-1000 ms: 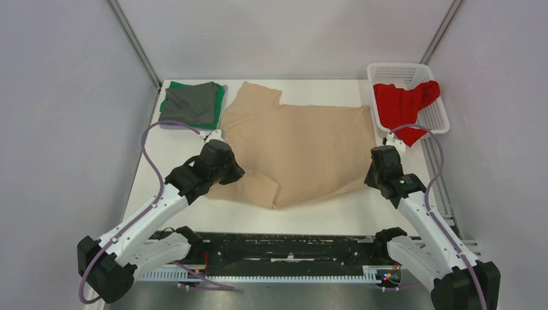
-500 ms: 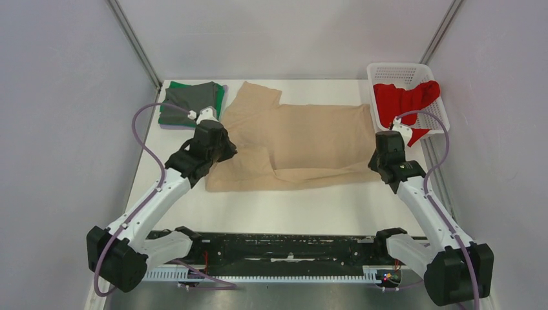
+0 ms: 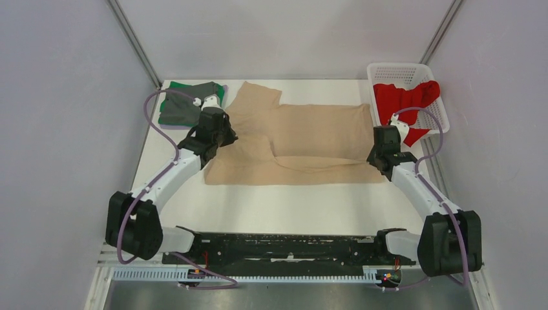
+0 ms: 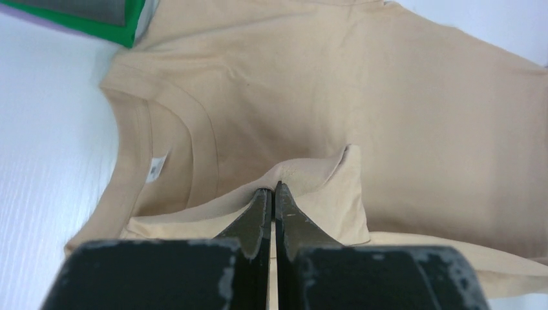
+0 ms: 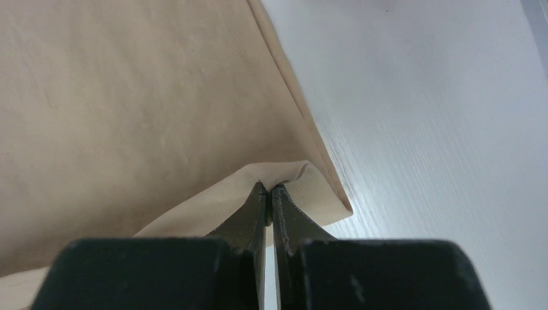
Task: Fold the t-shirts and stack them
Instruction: Fold the flattened tshirt in 1/3 of the way
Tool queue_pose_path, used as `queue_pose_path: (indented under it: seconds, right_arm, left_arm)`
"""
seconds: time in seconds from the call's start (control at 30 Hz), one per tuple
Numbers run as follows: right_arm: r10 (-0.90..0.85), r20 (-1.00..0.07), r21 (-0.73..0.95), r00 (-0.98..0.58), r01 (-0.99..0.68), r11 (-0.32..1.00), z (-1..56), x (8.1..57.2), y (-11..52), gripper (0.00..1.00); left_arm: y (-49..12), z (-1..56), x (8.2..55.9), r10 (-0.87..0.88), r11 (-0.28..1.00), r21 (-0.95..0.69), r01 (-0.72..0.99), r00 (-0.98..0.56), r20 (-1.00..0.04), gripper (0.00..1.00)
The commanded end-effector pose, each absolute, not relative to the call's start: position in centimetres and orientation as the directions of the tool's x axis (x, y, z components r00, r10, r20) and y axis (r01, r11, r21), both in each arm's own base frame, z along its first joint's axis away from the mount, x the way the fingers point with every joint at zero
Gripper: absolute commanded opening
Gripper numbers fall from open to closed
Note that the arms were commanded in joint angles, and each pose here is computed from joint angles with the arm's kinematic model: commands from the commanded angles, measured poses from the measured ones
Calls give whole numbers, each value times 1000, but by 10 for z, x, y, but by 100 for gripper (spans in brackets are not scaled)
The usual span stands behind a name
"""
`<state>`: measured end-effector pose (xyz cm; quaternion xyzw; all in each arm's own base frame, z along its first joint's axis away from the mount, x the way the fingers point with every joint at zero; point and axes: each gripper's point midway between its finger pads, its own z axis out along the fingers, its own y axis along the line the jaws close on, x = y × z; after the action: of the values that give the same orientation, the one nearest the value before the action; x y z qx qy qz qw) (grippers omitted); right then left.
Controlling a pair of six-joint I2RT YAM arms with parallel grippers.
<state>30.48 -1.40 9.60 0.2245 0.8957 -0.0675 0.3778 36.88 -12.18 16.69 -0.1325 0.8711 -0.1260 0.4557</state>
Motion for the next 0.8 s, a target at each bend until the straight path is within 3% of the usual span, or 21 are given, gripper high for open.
queue_pose_path:
  seconds: [0.0,0.2,0.27,0.33,0.37,0.4,0.47,0.5,0.53,0.63,0.77]
  right_arm:
    - [362,-743,79,-563,463,883,104,333,-19,4]
    - [411,-712,102,-569,495,863,78,342,-21,7]
    - [420,-716,100,-558,513,853,74,345,-25,16]
    - [422,-727,86,-541,539,838,75,349,-32,31]
    - [419,-736,70,-532,555,829,77,351,-38,40]
    - [410,-742,58,-531,559,827,80,354,-41,45]
    - [409,-744,45,-528,571,819,88,358,-47,71]
    - [407,-747,39,-526,577,816,93,358,-49,85]
    - [406,-751,38,-521,579,814,98,357,-50,98]
    - [405,-766,83,-499,548,832,111,353,-44,98]
    - [383,-760,209,-525,361,909,115,346,-6,98]
  left_arm:
    - [-129,189,409,-292,946,-323,-20,-480,-827,2]
    - [-153,162,445,-195,949,-293,117,-512,-837,2]
    - [-152,147,459,-189,953,-285,99,-540,-820,2]
    - [-148,140,470,-193,959,-276,66,-562,-804,2]
    - [-145,140,476,-196,962,-268,44,-570,-798,10]
    - [-141,144,481,-205,965,-263,20,-570,-795,28]
    - [-133,161,492,-216,969,-245,-25,-561,-799,86]
    - [-126,166,493,-220,973,-224,-65,-567,-794,99]
    - [-122,177,495,-217,975,-204,-87,-570,-792,100]
    - [-119,197,488,-229,973,-202,-112,-596,-770,100]
    - [-135,194,457,-276,951,-298,-78,-643,-715,100]
